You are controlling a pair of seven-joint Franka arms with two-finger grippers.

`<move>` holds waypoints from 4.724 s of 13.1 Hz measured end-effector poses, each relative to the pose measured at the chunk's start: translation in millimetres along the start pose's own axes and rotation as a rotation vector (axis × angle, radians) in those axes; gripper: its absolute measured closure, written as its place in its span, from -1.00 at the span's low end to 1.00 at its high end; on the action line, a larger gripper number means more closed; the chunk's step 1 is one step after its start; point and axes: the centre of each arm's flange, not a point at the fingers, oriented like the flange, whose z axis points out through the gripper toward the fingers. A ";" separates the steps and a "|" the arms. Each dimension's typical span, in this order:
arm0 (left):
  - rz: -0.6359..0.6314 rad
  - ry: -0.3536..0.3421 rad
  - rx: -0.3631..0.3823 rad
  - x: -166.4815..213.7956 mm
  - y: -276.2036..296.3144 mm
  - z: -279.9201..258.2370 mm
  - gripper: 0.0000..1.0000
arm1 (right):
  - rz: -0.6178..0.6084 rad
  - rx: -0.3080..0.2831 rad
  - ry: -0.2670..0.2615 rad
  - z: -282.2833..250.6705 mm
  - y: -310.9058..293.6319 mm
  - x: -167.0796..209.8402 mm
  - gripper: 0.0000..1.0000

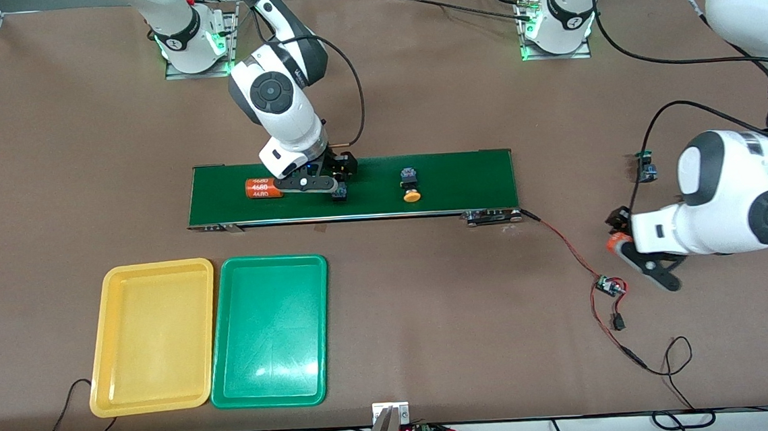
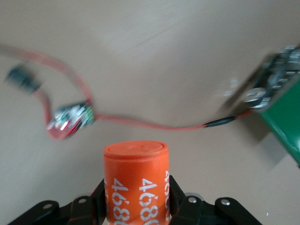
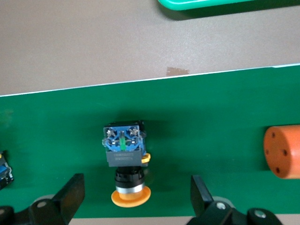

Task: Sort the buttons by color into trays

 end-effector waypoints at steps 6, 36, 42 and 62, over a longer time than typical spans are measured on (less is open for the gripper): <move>0.304 0.032 -0.025 61.6 75.3 -4.2 0.01 | -0.033 -0.032 -0.028 25.0 4.5 -0.5 -0.82; 0.814 0.007 -0.054 102.8 247.8 91.0 -1.00 | -0.282 -0.133 0.012 -114.2 369.1 279.6 0.35; 0.502 -0.046 -0.002 60.4 154.9 15.5 -1.00 | -0.260 -0.143 -0.045 -15.0 387.4 310.8 0.35; -0.500 -0.049 0.224 -196.5 -142.3 75.6 -1.00 | -0.086 -0.093 -0.187 -49.1 314.9 196.9 -1.00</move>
